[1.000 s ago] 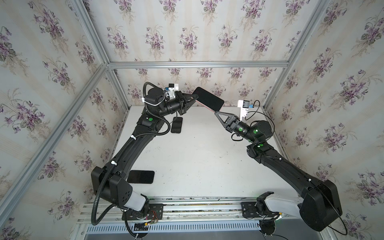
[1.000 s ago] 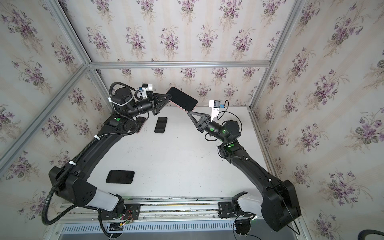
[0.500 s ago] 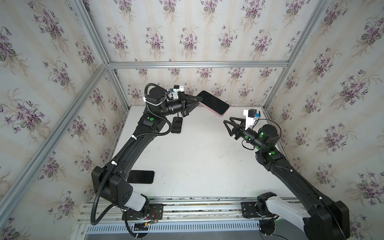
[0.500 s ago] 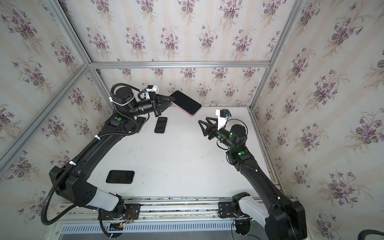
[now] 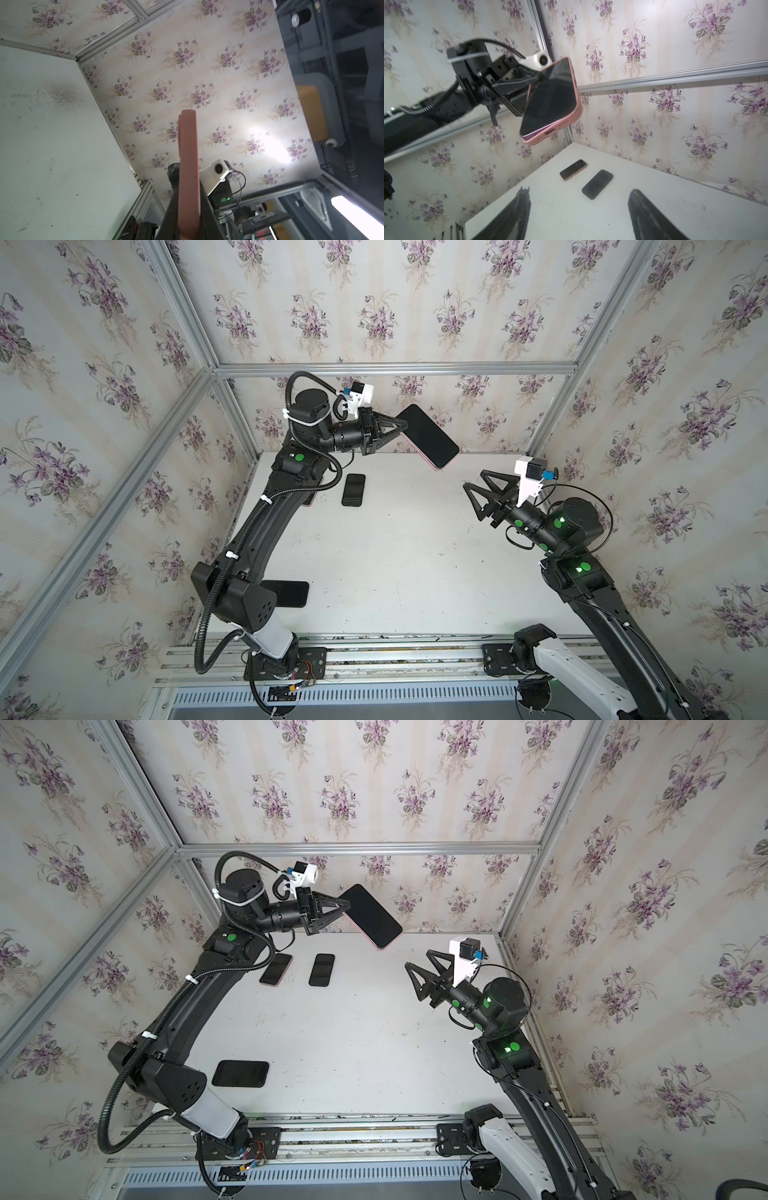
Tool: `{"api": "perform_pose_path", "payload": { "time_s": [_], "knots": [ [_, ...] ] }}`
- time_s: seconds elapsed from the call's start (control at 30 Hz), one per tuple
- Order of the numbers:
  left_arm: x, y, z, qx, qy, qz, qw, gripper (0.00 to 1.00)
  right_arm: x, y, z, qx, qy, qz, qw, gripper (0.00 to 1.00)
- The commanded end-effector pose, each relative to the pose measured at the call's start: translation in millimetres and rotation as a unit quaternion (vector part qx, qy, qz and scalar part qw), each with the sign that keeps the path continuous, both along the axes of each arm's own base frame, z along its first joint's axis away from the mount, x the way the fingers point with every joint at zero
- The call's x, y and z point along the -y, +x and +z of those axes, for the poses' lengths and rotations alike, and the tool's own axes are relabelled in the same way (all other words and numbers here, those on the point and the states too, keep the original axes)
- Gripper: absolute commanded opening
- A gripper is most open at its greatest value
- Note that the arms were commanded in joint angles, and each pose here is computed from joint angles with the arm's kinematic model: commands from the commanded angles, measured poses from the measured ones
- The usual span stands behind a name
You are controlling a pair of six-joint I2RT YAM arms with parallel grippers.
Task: Take the phone out of the phone case
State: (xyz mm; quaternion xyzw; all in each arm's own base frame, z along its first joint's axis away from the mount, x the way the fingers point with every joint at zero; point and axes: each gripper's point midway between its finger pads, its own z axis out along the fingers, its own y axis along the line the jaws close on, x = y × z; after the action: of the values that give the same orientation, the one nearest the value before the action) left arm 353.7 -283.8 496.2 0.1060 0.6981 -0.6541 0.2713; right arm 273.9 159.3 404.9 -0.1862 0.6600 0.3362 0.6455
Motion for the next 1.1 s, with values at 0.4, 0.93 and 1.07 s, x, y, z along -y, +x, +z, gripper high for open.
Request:
{"api": "perform_pose_path", "payload": {
  "time_s": [0.4, 0.93, 1.07],
  "knots": [
    [-46, -115, -91, 0.283, 0.264, -0.097, 0.917, 0.00, -60, -48, -75, 0.039, -0.277, 0.261, 0.924, 0.69],
    [-46, -139, -91, 0.325, 0.250, -0.126, 0.903, 0.00, -118, -82, -101, 0.038, -0.287, 0.405, 0.867, 0.52],
    [-42, -138, -90, 0.325, 0.246, -0.131, 0.904, 0.00, -124, -86, -107, 0.032, -0.284, 0.419, 0.862, 0.50]
  ]
}}
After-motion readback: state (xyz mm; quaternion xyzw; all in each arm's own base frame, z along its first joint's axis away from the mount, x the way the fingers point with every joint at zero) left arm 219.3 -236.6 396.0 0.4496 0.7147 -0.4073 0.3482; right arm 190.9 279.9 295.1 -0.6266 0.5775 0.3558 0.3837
